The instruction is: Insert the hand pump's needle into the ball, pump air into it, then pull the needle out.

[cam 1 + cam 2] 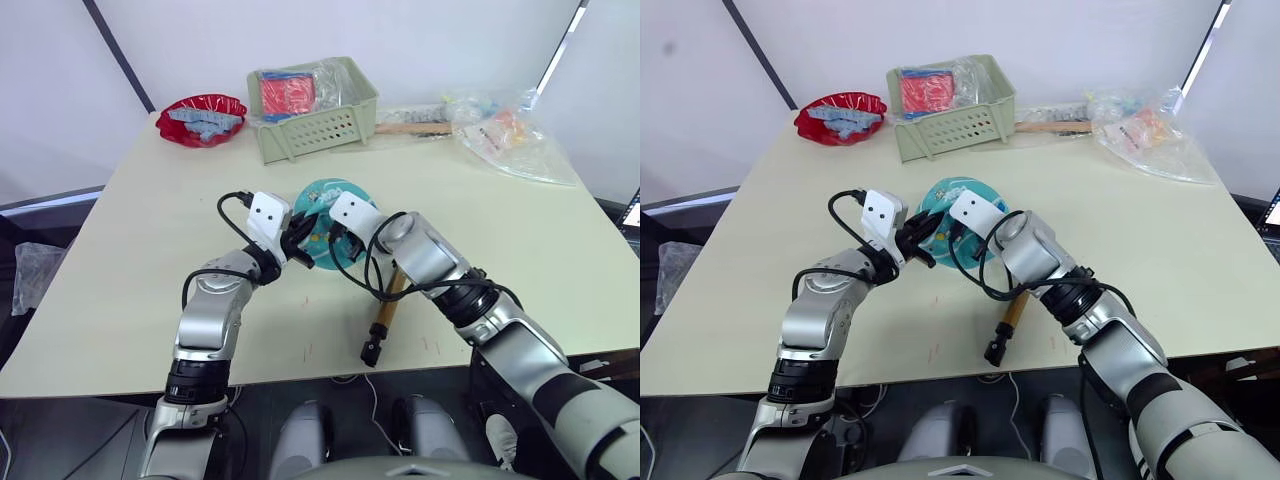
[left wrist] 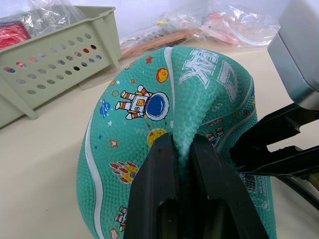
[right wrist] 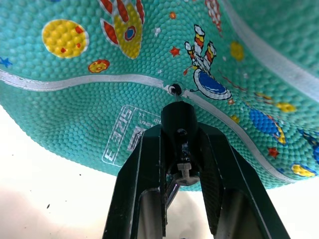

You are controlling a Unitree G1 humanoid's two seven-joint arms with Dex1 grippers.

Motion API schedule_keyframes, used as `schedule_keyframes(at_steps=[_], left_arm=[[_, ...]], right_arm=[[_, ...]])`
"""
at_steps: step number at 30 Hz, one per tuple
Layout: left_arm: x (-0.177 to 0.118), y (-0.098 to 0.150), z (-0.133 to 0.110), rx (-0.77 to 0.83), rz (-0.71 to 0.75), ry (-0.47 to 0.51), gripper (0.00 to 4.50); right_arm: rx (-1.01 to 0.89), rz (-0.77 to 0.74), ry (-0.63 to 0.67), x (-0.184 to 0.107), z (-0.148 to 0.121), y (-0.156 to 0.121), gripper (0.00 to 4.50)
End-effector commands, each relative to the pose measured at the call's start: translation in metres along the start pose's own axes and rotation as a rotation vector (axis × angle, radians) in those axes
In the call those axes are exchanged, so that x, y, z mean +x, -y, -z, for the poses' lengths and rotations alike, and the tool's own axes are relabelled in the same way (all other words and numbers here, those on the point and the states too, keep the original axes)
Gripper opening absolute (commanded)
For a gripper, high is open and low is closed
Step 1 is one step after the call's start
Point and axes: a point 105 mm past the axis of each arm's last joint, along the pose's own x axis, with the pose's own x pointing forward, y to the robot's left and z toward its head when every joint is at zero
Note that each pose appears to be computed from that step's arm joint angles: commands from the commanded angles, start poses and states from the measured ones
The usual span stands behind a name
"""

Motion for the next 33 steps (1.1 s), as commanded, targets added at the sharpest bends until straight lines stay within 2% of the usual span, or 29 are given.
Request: schedule_keyframes(at_steps=[1, 10, 16, 24, 33], left_arm=[[0.011, 0.051, 0.02, -0.065, 0.207, -0.064, 0.01], [0.012, 0.046, 0.02, -0.06, 0.194, -0.064, 0.01], [0.011, 0.044, 0.021, -0.059, 0.187, -0.065, 0.01], [0.011, 0.043, 0.022, -0.055, 0.186, -0.065, 0.01], [0.011, 0.042, 0.022, -0.048, 0.186, -0.067, 0.01]], right_arm=[[0.022, -0.077, 0.018, 0.009, 0.0, -0.022, 0.36], [0.048, -0.088, 0.096, -0.011, -0.002, -0.008, 0.36], [0.092, -0.122, 0.168, -0.024, -0.01, -0.01, 0.36], [0.06, -0.094, 0.142, -0.031, 0.006, -0.001, 0.36], [0.059, -0.106, 0.169, -0.041, 0.01, 0.0, 0.36]])
